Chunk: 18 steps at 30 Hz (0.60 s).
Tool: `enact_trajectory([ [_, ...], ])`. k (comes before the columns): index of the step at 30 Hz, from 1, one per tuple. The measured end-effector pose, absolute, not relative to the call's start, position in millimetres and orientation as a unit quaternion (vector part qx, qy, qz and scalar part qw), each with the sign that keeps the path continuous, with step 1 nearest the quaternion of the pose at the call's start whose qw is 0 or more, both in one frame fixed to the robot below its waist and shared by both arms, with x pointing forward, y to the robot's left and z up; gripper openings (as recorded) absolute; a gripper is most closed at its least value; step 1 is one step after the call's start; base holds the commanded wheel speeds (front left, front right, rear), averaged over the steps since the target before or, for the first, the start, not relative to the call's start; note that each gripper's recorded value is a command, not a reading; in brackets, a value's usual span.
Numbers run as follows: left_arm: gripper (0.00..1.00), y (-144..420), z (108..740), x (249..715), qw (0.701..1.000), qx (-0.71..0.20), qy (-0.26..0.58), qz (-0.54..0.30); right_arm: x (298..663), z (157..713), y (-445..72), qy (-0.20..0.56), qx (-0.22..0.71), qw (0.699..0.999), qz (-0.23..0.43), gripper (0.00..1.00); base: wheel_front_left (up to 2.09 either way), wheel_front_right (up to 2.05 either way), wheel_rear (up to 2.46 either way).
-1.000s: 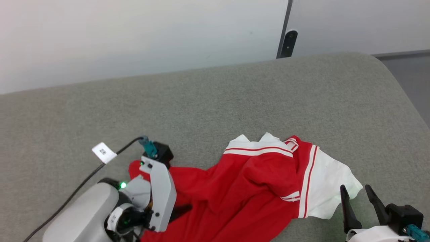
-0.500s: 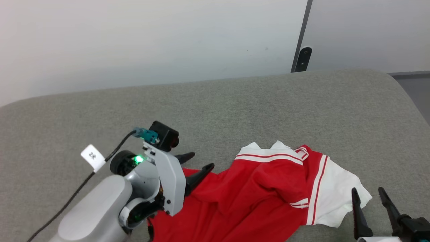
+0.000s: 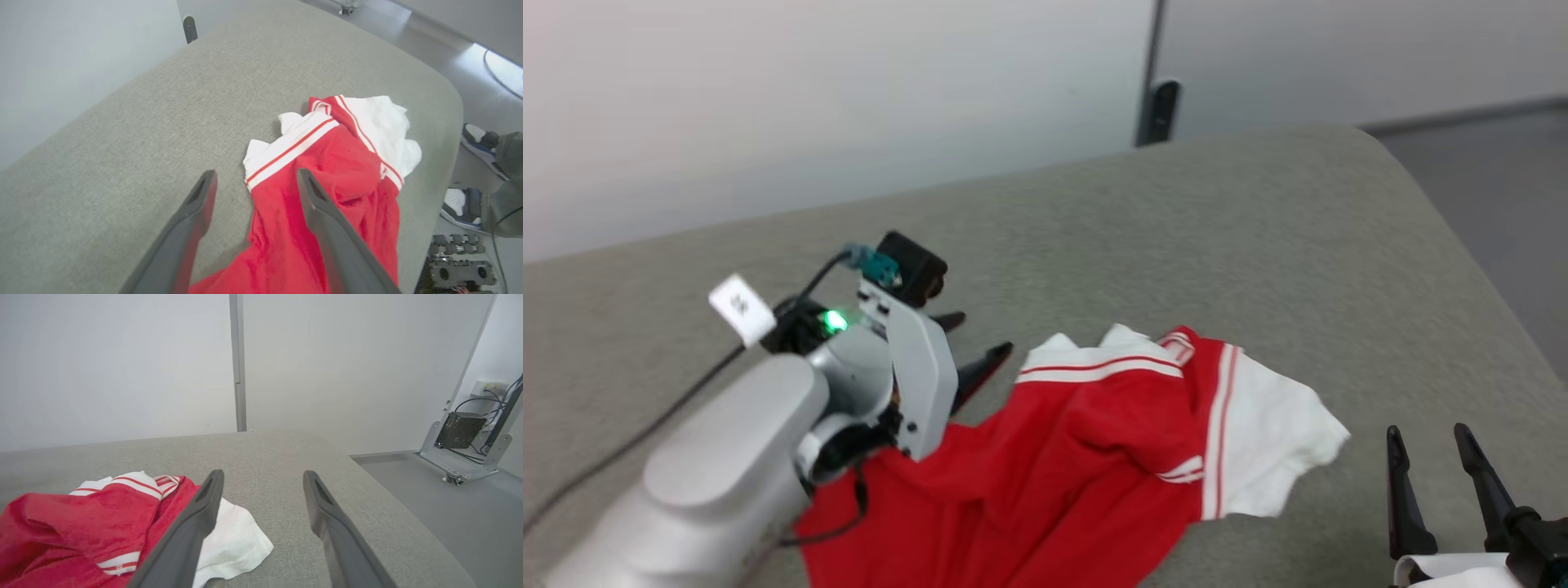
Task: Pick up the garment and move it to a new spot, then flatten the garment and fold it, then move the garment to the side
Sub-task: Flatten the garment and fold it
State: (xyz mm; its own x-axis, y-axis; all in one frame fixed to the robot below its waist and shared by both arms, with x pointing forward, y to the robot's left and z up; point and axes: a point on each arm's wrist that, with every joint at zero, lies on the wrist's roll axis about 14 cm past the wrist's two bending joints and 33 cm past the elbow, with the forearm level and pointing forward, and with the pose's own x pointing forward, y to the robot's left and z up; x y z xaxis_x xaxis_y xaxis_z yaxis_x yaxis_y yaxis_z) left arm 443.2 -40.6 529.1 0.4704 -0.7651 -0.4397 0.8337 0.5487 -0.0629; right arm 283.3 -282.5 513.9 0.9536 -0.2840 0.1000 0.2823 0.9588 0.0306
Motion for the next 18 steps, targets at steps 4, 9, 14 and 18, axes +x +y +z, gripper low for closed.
enact_trajectory([
  [4,1.00,-60,530,456,0.837,0.111,0.222,-0.487,272,511,-292,-0.045,0.012,0.985,-0.166,1.00,0.00,0.00,0.00],
  [9,1.00,-91,524,462,0.812,0.120,0.239,-0.518,262,508,-303,-0.038,0.014,0.981,-0.191,1.00,0.00,0.00,0.00],
  [14,1.00,-110,496,457,0.778,0.150,0.277,-0.544,255,503,-311,-0.024,0.017,0.977,-0.212,1.00,0.00,0.00,0.00],
  [18,1.00,-112,473,462,0.758,0.181,0.306,-0.548,254,500,-315,-0.015,0.016,0.975,-0.221,1.00,0.00,0.00,0.00],
])
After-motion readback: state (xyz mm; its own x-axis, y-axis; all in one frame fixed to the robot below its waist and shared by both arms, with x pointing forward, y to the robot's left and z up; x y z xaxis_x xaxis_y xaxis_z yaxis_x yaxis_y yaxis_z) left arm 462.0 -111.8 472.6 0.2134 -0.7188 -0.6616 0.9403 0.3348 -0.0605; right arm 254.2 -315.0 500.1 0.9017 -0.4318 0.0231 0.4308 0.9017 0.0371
